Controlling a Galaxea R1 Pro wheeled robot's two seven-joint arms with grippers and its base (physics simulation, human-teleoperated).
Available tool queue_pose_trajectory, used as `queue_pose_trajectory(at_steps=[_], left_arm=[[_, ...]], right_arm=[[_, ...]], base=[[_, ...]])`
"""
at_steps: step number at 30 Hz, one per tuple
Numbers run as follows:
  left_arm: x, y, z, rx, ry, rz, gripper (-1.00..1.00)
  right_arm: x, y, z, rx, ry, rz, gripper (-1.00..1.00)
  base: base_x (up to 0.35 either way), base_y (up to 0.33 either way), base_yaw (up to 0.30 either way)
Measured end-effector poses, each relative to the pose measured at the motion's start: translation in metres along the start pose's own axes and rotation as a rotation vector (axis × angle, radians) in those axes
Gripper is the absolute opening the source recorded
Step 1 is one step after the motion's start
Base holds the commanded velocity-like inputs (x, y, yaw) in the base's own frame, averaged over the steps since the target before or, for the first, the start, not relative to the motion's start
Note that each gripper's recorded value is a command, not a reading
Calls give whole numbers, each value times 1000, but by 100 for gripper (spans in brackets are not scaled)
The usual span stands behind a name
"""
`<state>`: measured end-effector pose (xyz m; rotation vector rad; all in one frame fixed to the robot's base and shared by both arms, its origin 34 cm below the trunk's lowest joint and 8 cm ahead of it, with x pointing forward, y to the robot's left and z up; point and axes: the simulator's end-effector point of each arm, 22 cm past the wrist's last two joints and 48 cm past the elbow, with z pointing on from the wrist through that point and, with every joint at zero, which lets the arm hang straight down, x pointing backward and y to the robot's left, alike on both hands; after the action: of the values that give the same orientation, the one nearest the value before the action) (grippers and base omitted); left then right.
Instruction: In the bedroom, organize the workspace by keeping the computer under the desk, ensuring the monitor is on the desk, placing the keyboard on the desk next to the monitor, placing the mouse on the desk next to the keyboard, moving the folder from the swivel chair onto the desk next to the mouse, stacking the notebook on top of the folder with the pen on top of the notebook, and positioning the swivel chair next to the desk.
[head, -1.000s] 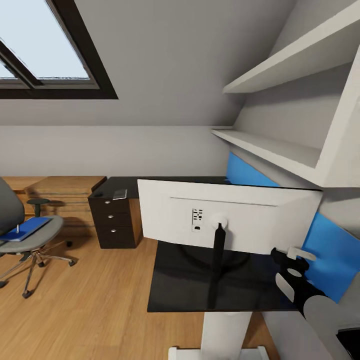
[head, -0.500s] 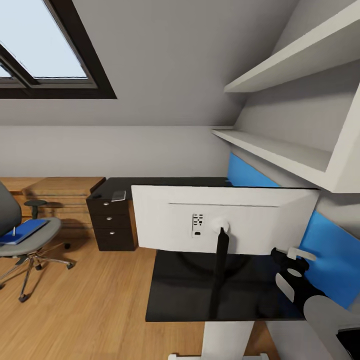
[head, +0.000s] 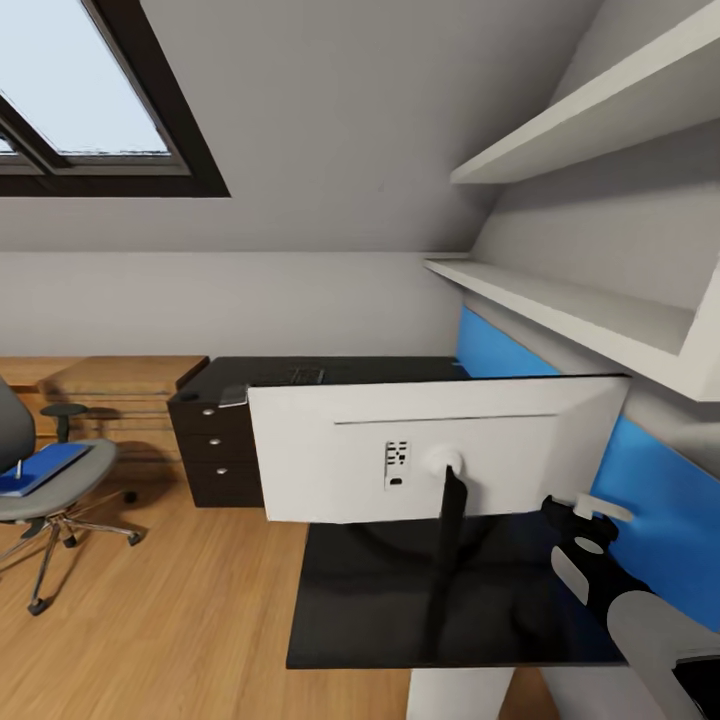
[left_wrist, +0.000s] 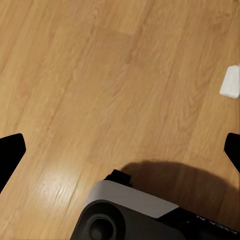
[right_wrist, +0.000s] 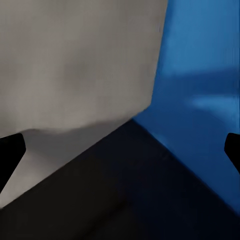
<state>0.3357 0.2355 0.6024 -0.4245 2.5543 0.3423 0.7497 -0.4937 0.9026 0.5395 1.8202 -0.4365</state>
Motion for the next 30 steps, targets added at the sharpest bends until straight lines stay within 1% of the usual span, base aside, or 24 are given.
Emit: queue_pose_trajectory(at_steps=[5,12,17,22,25,28,30], left_arm=[[0,0,0,0,0,0,100],[0,0,0,-1,0,-1,100],[0,0,0,0,0,0,100],[0,0,0,0,0,1,100],[-1,-11,-4,13,-3,-9,100],[0,-12,-4,15,-2,-10,100],[-1,-15,-5,19,-6,-15,100]], right_arm=[[0,2,-1,-3,0,0,100],[-1,6,-1,-11,-9,-28,100],[-2,6,-1,-13,-11,-32,100],[-1,6,-1,-13,-11,-33,100],[-5,15,-3,-5,-8,4,100],[0,24,-6,-8,6,24,100],[2,30,-8,-17,8,26,100]], base=[[292,0,0],[85,0,0],[274,0,0],[78,0,0],[0,0,0],[0,0,0],[0,0,0]])
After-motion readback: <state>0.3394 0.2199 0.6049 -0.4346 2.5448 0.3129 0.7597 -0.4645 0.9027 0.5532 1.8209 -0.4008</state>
